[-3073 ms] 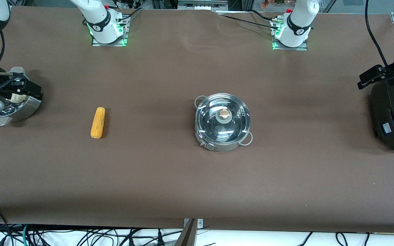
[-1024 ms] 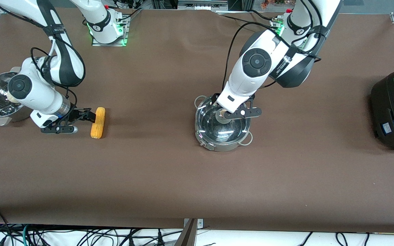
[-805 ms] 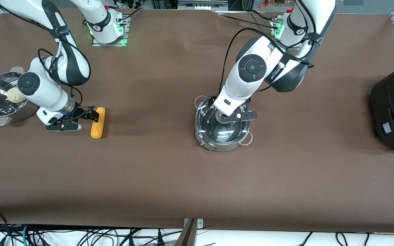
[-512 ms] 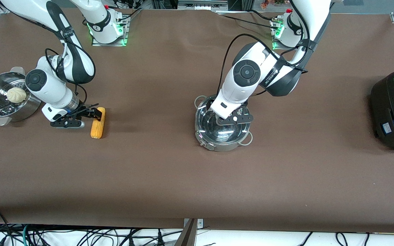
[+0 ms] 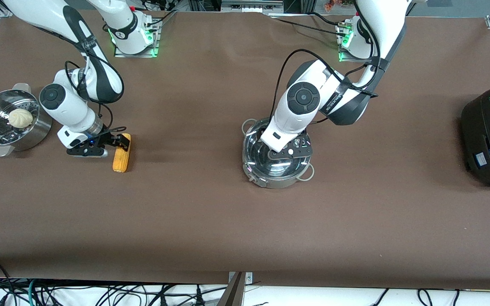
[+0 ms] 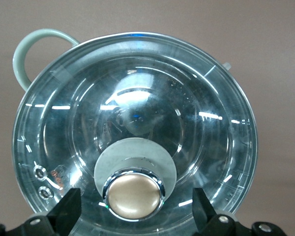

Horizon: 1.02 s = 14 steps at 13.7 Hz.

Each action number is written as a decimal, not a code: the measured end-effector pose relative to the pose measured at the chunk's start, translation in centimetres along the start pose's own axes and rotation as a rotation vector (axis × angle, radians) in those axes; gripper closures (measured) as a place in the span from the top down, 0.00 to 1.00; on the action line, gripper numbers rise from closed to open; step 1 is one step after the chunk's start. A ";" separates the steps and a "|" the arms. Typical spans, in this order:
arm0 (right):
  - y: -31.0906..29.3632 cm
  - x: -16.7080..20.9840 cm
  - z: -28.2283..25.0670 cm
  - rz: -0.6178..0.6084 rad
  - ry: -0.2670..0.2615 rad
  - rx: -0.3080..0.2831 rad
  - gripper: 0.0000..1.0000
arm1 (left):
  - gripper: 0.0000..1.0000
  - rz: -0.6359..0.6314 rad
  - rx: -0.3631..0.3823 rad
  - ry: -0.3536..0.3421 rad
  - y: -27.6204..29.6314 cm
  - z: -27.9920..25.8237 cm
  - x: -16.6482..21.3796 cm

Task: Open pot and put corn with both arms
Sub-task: 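Close the right gripper on the corn while the left gripper grasps the knob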

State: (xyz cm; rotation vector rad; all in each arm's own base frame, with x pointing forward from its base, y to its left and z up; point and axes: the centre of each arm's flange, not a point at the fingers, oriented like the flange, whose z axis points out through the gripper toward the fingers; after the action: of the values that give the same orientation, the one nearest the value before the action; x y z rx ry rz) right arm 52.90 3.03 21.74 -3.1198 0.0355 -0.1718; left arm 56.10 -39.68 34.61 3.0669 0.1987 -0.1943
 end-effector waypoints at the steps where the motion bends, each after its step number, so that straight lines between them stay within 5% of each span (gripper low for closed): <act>1: -0.2 -0.1 0.7 -0.004 0.008 0.002 1.00 | 0.96 0.000 0.000 0.000 0.0 0.1 0.0; 9: -0.7 -0.8 4.5 -0.012 0.033 0.009 1.00 | 0.85 -0.002 -0.003 0.000 0.0 0.6 0.2; 11: -0.7 -0.8 4.5 -0.012 0.034 0.009 0.93 | 0.83 -0.003 -0.003 0.000 0.0 0.6 0.3; 12: -0.7 -0.8 4.5 -0.013 0.034 0.009 0.85 | 0.73 -0.003 -0.003 0.000 0.0 0.6 0.3; 14: -0.7 -0.8 4.4 -0.014 0.037 0.009 0.61 | 0.70 -0.004 -0.003 0.001 -0.1 0.6 0.3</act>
State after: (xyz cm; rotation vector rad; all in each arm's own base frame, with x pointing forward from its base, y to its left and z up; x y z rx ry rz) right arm 52.64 3.78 17.27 -3.1085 0.0132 -0.2291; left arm 56.35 -39.61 33.93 3.0643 0.2051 -0.1932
